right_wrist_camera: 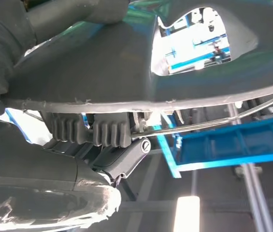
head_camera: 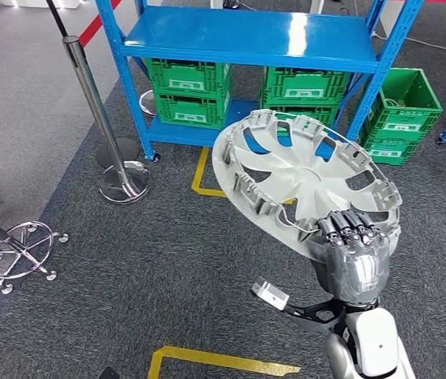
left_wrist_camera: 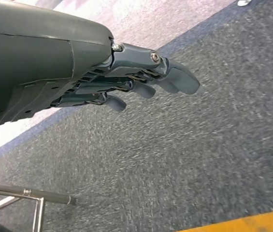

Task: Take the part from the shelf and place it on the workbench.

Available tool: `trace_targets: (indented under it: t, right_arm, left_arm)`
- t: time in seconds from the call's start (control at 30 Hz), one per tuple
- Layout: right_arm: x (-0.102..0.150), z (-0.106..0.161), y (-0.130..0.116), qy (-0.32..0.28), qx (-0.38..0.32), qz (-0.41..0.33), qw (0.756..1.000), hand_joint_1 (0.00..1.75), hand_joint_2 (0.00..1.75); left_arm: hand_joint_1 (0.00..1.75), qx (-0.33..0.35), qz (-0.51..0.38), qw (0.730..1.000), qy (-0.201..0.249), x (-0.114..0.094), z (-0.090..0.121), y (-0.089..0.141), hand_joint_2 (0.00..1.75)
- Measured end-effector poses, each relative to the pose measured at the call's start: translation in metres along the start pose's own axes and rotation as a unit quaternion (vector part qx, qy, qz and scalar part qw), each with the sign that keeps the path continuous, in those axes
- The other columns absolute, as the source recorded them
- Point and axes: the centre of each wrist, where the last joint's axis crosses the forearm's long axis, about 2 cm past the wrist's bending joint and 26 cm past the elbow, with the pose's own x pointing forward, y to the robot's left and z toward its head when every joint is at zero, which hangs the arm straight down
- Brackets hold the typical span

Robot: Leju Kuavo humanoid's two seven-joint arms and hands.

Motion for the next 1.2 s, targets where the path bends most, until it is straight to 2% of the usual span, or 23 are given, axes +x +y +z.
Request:
trace_targets:
  t: [0.93, 1.2]
  right_arm:
    - [-0.002, 0.002, 0.003, -0.014, 0.005, 0.002, 1.0, 1.75, 1.75]
    - [-0.015, 0.006, 0.003, -0.034, 0.01, 0.021, 0.999, 1.75, 1.75]
  left_arm:
    - [0.0, -0.003, 0.007, 1.0, 0.0, -0.004, 0.001, 0.001, 1.75]
    - [0.0, -0.007, 0.006, 1.0, 0.002, -0.006, 0.001, 0.0, 1.75]
